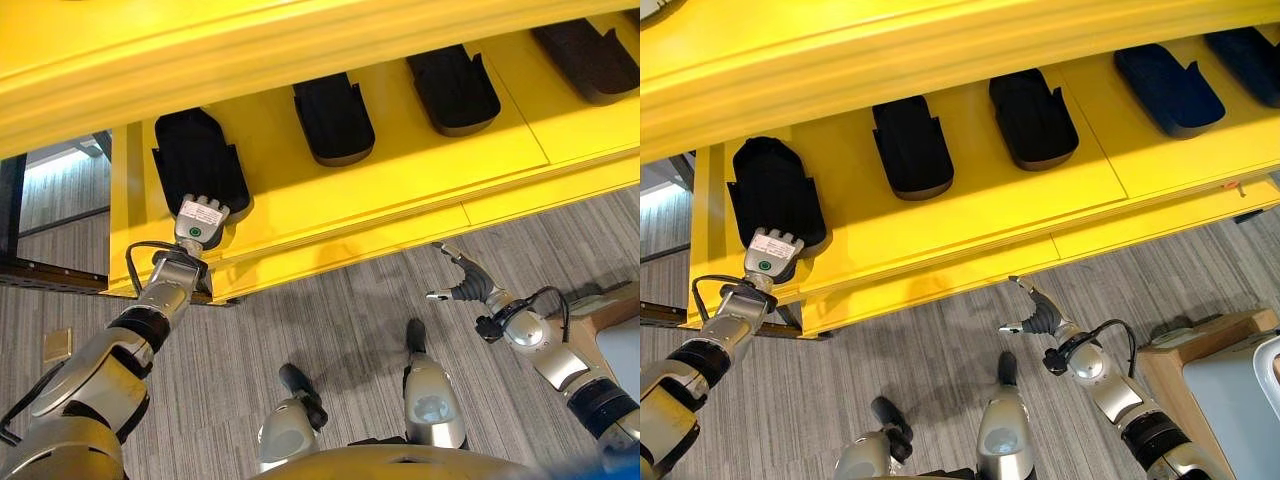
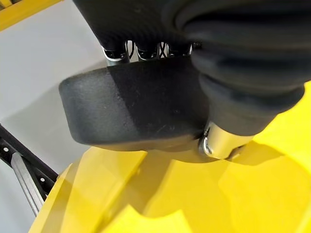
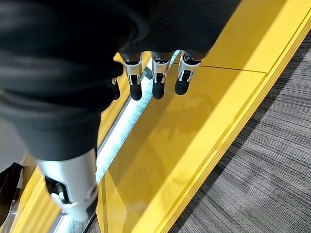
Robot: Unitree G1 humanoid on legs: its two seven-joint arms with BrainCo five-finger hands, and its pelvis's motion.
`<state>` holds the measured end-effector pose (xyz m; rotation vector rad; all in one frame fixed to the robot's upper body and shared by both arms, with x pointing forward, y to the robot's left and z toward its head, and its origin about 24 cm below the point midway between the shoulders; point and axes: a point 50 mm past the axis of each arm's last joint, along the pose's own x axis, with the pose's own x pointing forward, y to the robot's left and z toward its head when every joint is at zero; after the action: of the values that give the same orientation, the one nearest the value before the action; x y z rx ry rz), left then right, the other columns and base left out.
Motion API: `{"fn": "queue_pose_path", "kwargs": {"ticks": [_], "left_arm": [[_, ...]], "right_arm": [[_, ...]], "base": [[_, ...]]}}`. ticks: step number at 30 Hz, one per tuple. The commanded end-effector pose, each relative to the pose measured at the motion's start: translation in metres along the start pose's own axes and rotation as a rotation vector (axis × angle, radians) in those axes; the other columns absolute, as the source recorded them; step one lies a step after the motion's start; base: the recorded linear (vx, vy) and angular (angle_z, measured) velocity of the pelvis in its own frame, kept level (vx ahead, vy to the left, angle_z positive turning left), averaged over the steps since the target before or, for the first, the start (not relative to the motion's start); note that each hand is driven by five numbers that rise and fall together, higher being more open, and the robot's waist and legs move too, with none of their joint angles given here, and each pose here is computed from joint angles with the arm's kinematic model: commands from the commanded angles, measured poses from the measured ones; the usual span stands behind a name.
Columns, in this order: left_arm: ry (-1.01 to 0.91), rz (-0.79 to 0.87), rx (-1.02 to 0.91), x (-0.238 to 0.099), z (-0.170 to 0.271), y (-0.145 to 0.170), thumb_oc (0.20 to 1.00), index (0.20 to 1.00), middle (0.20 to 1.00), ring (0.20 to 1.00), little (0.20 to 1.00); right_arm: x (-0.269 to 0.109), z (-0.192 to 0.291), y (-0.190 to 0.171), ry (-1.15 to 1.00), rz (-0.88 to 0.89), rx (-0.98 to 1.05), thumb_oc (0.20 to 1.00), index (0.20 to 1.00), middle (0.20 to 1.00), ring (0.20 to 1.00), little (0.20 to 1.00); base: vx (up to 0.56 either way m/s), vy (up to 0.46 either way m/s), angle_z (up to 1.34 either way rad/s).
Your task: Move parts from the plastic box to the shelf.
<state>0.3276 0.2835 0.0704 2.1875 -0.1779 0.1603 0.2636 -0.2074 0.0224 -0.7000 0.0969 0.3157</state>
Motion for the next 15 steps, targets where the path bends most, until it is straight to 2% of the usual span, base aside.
{"fn": "queue_pose_path", "kwargs": {"ticks": [1,5,6,7,15], "left_arm": [[0.157,0.057,0.147,0.011,-0.062,0.017,0.200,0.200,0.200,0.200,0.200],[0.145,0.050,0.168,0.010,-0.061,0.017,0.200,0.200,0.200,0.200,0.200],[0.168,0.033,0.167,0.009,-0.061,0.014,0.906,0.906,0.906,0.906,0.906],[0.169,0.033,0.172,0.008,-0.061,0.014,1.000,1.000,1.000,1.000,1.000],[0.231,-0.031,0.220,0.003,-0.066,0.007,1.000,1.000,1.000,1.000,1.000]], "right_arm": [[0.006,0.015,-0.007,-0.081,-0.009,-0.028,1.000,1.000,1.000,1.000,1.000],[0.006,0.015,-0.007,-0.078,-0.013,-0.025,1.000,1.000,1.000,1.000,1.000],[0.006,0.014,-0.007,-0.075,-0.014,-0.022,1.000,1.000,1.000,1.000,1.000],[0.006,0.014,-0.007,-0.075,-0.014,-0.022,1.000,1.000,1.000,1.000,1.000],[0.005,0.012,-0.005,-0.068,-0.014,-0.013,1.000,1.000,1.000,1.000,1.000]], "base": [[0.00,0.000,0.00],[0.00,0.000,0.00],[0.00,0.000,0.00],[0.00,0.000,0.00],[0.00,0.000,0.00]]}}
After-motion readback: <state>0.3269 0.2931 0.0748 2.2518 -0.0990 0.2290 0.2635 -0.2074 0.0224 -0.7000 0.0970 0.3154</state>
